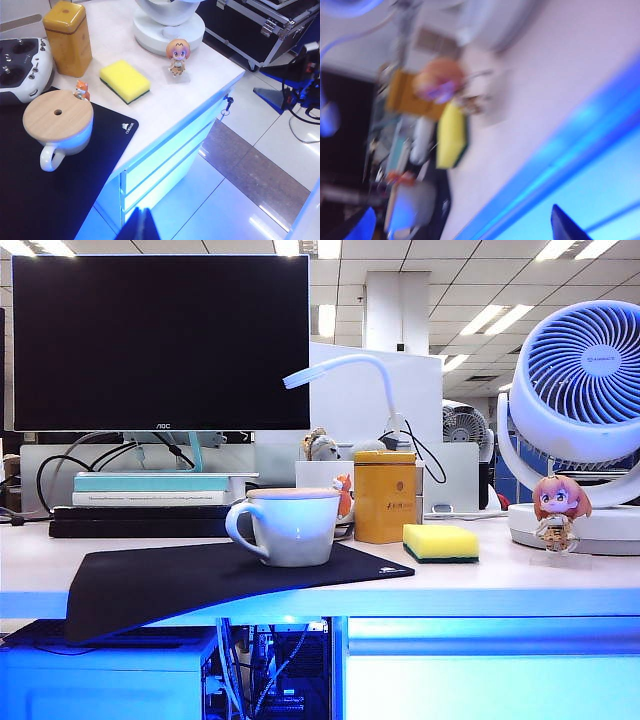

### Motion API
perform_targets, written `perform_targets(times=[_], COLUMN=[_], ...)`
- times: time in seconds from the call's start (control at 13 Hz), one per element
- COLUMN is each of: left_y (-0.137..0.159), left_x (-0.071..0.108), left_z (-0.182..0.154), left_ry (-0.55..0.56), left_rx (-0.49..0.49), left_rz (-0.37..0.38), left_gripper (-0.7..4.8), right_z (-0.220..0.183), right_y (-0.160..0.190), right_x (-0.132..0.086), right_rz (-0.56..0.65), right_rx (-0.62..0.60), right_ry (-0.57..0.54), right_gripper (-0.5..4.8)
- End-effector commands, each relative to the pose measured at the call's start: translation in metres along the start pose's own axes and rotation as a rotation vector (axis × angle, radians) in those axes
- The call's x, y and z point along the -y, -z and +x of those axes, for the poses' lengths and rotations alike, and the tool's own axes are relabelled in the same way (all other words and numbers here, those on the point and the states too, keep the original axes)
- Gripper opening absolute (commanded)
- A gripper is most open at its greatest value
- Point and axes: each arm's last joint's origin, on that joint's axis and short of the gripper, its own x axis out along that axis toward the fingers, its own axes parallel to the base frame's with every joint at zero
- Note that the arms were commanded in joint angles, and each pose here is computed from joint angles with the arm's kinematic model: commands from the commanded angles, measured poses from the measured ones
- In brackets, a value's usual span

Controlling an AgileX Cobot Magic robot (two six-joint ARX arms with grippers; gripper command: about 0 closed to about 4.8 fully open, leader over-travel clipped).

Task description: Open the drawer, place the cleaning sponge inside, then close the drawer.

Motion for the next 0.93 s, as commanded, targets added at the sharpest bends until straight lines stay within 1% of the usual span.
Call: perform_targets(times=[0.08, 0.23, 0.31, 0.39, 0.46, 0.62, 0.85, 0.93], left_y=[-0.001, 0.0003, 0.0004, 0.0003, 0.0004, 0.0004, 0.0004, 0.0009], left_x=[0.0004, 0.0003, 0.0003, 0.0003, 0.0003, 0.0003, 0.0003, 0.0003], left_z=[-0.0005, -0.0005, -0.0004, -0.0002, -0.0002, -0.0002, -0.0002, -0.0002], left_ry=[0.005, 0.005, 0.004, 0.004, 0.005, 0.005, 0.005, 0.004], left_rx=[0.005, -0.008, -0.008, -0.008, -0.009, -0.009, -0.009, -0.013], left_rz=[0.002, 0.0, 0.0, 0.0, 0.0, 0.0, 0.0, 0.0], left_gripper=[-0.06, -0.06, -0.06, -0.06, -0.06, -0.06, -0.06, -0.06], right_z=[0.0001, -0.0002, -0.0002, -0.0001, -0.0001, -0.0001, -0.0003, -0.0005], right_y=[0.0015, 0.003, 0.0027, 0.004, 0.0043, 0.0041, 0.006, 0.0071], right_x=[0.0036, 0.0063, 0.0064, 0.0051, 0.0044, 0.0044, 0.0072, 0.0104], right_rz=[0.034, 0.028, 0.044, 0.018, -0.009, -0.01, 0.045, 0.08], right_rx=[-0.001, 0.005, 0.01, -0.038, -0.057, -0.05, -0.056, -0.033], right_ry=[0.038, 0.067, 0.07, 0.032, 0.014, 0.018, 0.044, 0.09], right_gripper=[4.79, 4.79, 4.79, 4.79, 4.79, 4.79, 4.79, 4.79])
